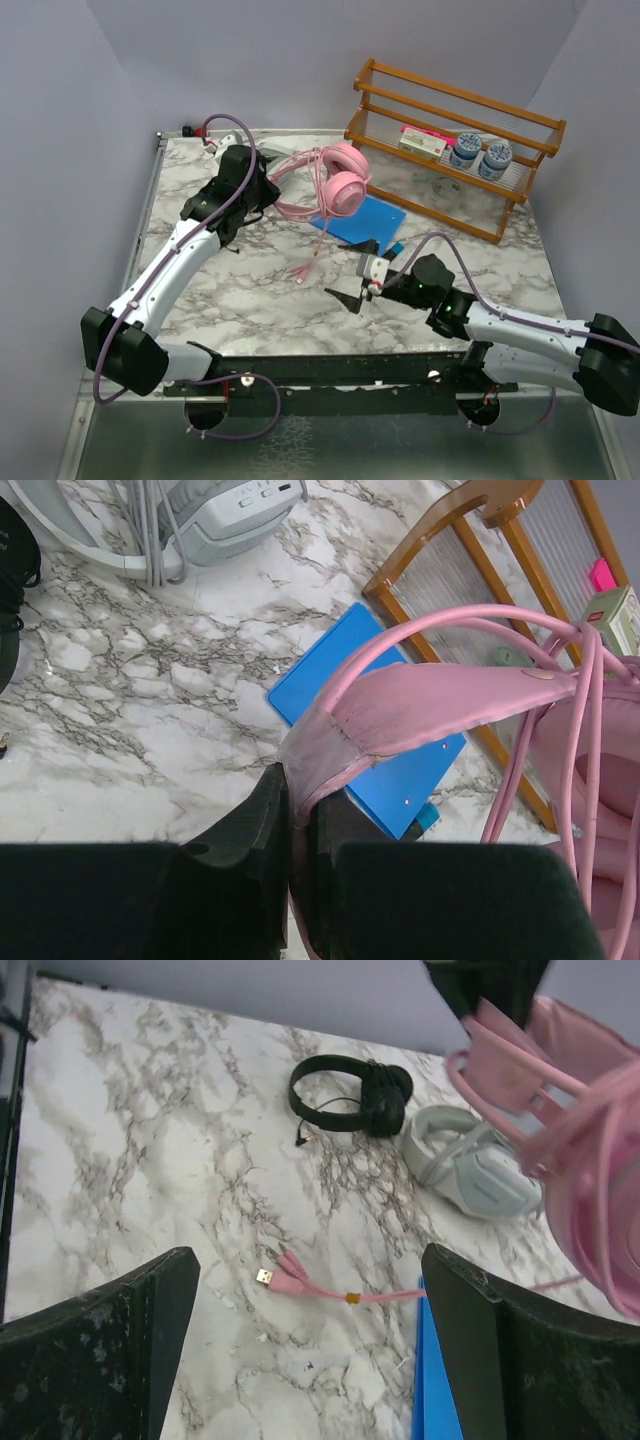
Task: Wrap the headphones
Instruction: Wrap the headphones cable around the headphones.
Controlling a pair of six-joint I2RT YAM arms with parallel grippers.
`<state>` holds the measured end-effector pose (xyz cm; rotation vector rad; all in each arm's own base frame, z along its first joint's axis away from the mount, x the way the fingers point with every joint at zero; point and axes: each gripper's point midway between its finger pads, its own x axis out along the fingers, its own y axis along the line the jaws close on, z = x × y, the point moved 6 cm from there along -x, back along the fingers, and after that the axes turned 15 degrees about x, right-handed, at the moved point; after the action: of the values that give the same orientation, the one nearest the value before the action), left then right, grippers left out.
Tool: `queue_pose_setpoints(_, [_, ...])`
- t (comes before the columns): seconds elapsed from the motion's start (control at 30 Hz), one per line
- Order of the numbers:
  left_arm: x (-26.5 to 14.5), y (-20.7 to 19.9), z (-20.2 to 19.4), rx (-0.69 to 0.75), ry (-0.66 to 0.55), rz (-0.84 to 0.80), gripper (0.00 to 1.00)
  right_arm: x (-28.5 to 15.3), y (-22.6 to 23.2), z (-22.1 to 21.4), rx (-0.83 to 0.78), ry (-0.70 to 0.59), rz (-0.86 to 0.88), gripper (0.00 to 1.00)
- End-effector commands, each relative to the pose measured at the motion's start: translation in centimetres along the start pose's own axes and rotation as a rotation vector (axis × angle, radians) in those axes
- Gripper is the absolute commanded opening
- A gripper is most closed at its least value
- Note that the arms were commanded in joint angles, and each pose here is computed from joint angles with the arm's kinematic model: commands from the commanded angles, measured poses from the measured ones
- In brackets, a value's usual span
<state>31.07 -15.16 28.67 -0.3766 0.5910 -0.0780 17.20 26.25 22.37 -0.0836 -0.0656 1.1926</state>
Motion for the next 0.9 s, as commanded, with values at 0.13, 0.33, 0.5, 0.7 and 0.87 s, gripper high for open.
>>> queue_pose_setpoints(0.13, [0.5,-1.5,2.2,-0.034,-0.083,-0.048,0.00,2.6,2.6,-3.9,-0.712,0.175,0.174,1.00])
queue_pose_setpoints(0.33, [1.8,-1.6,1.9,-0.024,-0.079,-0.048,0.00,5.5,0.7,-5.4,-0.917,0.384,0.203,0.86])
queue_pose_setpoints(0.5, [3.1,-1.7,1.8,-0.023,-0.070,-0.049,0.00,6.9,-1.6,-8.0,-0.900,0.613,0.322,0.86])
queue_pose_setpoints(0.7, [5.3,-1.3,1.5,-0.018,-0.053,-0.038,0.00,6.9,-3.3,-11.7,-0.793,0.861,0.508,0.86])
queue_pose_setpoints(0.87, [7.7,-0.9,0.9,-0.033,-0.031,-0.044,0.00,6.7,-4.3,-13.1,-0.695,0.938,0.591,0.83])
